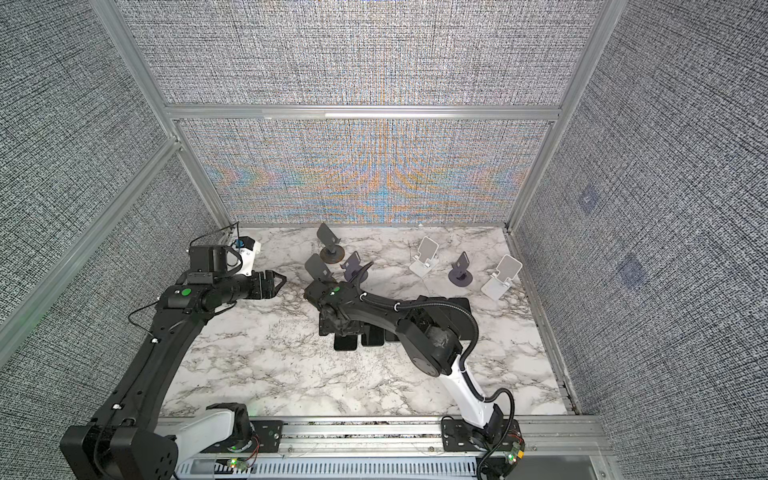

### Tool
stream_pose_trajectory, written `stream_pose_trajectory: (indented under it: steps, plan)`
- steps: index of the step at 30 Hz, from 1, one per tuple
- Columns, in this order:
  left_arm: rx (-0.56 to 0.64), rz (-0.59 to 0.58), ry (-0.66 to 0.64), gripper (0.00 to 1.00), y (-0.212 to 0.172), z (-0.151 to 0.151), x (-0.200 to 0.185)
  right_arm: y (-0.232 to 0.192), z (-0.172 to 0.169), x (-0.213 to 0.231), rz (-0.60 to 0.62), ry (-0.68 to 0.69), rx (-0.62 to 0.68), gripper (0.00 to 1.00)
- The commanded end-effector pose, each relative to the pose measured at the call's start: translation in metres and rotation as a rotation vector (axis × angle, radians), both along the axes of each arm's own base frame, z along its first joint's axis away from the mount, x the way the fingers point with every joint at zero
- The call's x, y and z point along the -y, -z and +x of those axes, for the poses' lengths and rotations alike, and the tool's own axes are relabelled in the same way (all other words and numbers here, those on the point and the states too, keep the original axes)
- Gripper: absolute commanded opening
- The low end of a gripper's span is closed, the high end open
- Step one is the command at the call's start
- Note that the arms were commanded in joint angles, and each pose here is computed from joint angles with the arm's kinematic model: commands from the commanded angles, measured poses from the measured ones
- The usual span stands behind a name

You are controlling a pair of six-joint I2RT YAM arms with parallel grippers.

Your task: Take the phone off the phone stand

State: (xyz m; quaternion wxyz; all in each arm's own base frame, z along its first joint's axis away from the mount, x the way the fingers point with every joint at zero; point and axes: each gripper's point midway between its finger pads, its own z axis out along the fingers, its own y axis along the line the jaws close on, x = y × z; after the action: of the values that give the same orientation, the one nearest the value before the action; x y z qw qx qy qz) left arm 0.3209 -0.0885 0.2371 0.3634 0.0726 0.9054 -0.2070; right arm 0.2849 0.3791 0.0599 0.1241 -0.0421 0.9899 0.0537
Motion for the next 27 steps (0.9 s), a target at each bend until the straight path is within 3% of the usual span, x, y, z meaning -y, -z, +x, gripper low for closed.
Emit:
stream_pose_trajectory:
  steps: [1,6,8,16,20,27]
  plan:
    - [-0.021,-0.033,0.002,0.79,0.004,-0.004,0.004,-0.035,0.004,0.014,-0.014,-0.022,0.068,0.87]
    - [-0.144,-0.075,-0.011,0.78,0.033,-0.036,0.010,-0.070,0.003,0.059,-0.025,-0.043,0.126,0.87]
    - [-0.214,-0.095,-0.037,0.67,0.049,-0.052,0.014,-0.075,0.005,0.084,-0.046,-0.055,0.122,0.87]
    - [-0.414,-0.275,-0.086,0.49,0.114,-0.109,0.059,-0.099,0.015,0.163,-0.129,-0.003,0.142,0.87]
    - [-0.473,-0.397,-0.077,0.46,0.131,-0.116,0.084,-0.098,0.019,0.178,-0.088,0.033,0.131,0.86]
    - [-0.521,-0.462,-0.055,0.46,0.145,-0.108,0.113,-0.089,0.017,0.183,-0.049,0.054,0.121,0.86]
